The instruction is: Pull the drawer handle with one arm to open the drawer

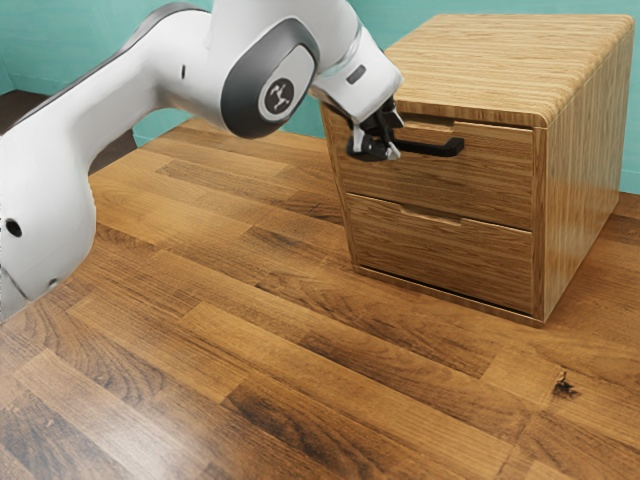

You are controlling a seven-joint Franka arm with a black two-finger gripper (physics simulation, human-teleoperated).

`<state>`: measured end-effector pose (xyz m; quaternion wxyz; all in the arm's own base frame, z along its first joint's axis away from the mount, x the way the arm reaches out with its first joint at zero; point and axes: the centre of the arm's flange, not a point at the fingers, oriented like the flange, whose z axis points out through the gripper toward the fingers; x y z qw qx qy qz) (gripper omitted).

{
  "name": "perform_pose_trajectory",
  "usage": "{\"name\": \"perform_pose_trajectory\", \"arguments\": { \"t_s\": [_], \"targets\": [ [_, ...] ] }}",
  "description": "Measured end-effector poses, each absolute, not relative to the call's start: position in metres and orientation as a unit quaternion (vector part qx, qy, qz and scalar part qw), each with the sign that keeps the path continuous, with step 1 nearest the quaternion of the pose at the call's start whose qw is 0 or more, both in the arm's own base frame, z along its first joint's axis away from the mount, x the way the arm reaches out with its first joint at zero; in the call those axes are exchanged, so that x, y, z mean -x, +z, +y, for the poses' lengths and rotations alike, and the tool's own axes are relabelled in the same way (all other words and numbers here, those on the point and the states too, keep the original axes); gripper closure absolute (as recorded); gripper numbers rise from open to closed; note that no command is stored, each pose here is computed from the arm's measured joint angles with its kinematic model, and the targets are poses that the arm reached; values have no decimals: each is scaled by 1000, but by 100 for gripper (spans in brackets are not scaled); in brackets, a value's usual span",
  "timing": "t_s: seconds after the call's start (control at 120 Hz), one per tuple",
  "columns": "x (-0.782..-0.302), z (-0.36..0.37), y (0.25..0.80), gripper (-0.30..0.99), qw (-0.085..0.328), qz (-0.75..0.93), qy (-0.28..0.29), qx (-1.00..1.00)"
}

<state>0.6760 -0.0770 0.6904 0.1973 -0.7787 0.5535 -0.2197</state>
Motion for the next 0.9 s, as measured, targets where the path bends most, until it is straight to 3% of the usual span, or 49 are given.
{"name": "perform_pose_trajectory", "arguments": {
  "t_s": [0.533, 0.633, 0.9],
  "targets": [
    [-707, -78, 647, 48, 192, 565, -200, 777],
    [-700, -85, 648, 58, 189, 573, -198, 772],
    [-666, -110, 652, 60, 178, 594, -209, 756]
  ]
}}
